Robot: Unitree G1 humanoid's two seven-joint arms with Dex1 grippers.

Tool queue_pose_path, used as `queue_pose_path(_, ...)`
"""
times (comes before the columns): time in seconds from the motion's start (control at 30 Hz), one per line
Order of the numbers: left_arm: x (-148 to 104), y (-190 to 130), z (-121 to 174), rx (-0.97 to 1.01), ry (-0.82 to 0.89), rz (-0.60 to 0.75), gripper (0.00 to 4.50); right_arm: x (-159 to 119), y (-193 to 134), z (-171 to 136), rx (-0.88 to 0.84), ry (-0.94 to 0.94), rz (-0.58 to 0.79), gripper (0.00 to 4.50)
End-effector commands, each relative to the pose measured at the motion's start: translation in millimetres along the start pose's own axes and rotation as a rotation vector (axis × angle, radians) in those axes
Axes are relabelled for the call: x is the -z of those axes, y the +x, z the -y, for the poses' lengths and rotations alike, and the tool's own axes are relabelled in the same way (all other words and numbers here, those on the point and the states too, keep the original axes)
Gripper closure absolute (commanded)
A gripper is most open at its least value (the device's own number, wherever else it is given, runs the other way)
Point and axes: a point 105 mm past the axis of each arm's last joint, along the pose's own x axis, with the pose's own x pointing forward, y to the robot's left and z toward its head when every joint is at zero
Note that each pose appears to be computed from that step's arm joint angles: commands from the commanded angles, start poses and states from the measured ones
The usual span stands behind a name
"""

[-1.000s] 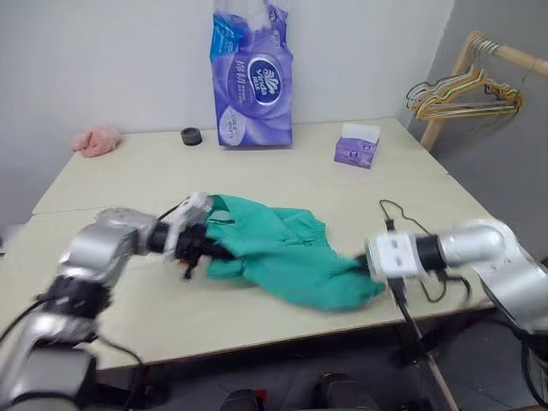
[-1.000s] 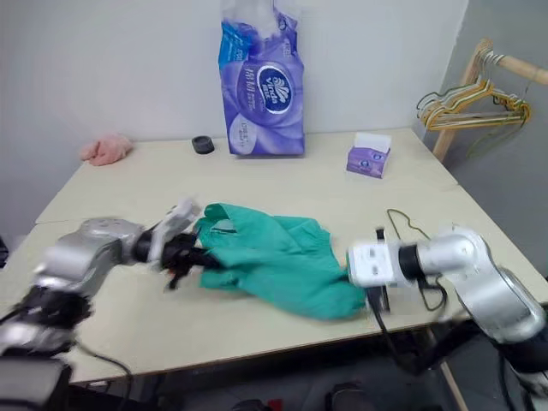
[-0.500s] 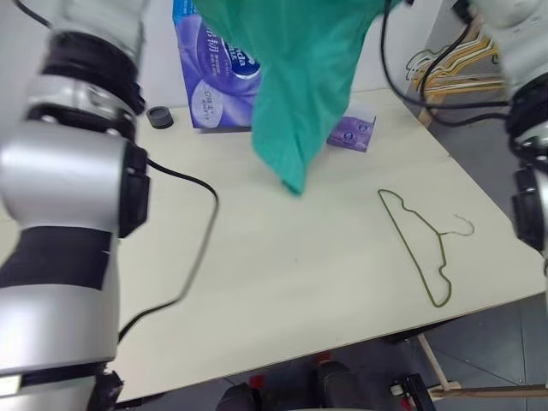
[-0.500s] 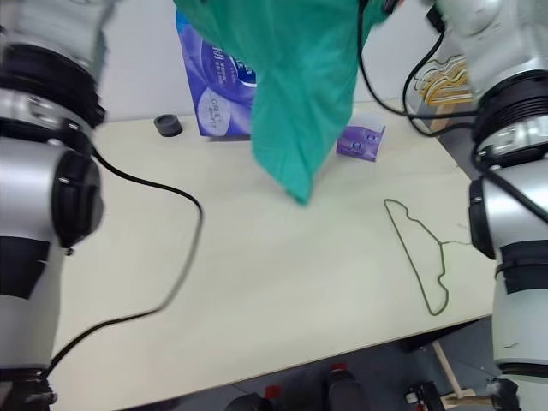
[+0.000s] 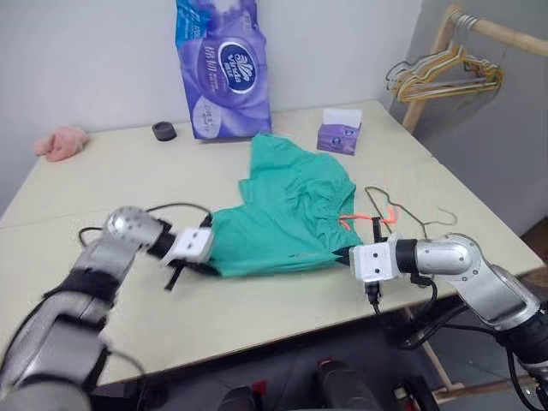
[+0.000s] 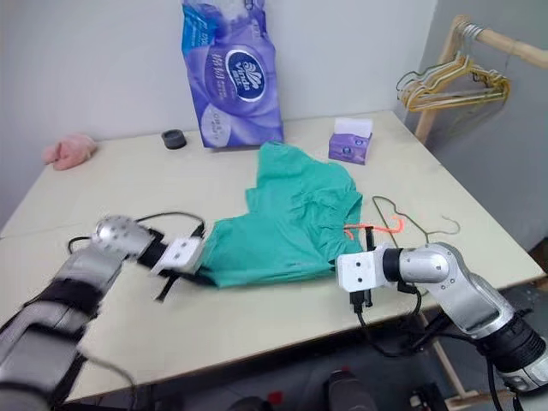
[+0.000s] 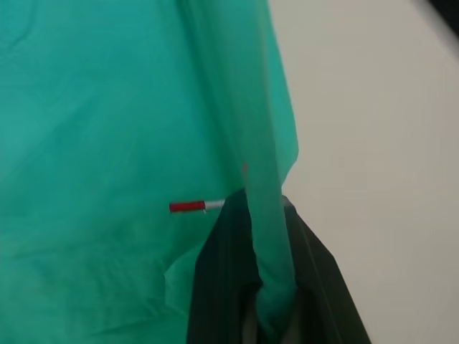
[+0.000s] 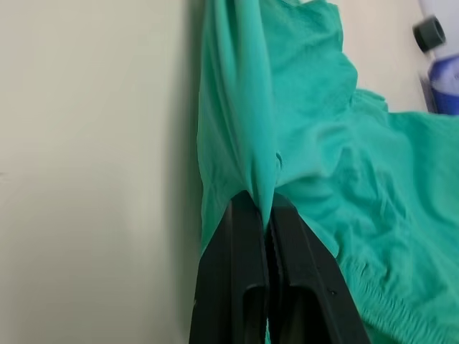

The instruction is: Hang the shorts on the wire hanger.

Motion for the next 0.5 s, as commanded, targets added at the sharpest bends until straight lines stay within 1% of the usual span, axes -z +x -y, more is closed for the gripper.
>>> queue_pose_path(0.03,2,-8,40,0.133,-0.167,-0.058,4.47,19,-28,17,0.032,0.005,-0.144,4.5)
queue_pose_path(0.13,-10,-9,51,0.169,-0.231,-0.023,4.47,13,-31,6,-0.06,-0.011,-0.136,4.5)
queue_pose_path(0.27,-21,-7,64,0.23,-0.257,-0.002,4.47,0,-32,-14,-0.17,-0.002,-0.1,4.5)
queue_pose_path(0.5,-26,-2,64,0.233,-0.264,0.02,4.47,-8,-32,-27,-0.203,0.024,-0.084,4.5)
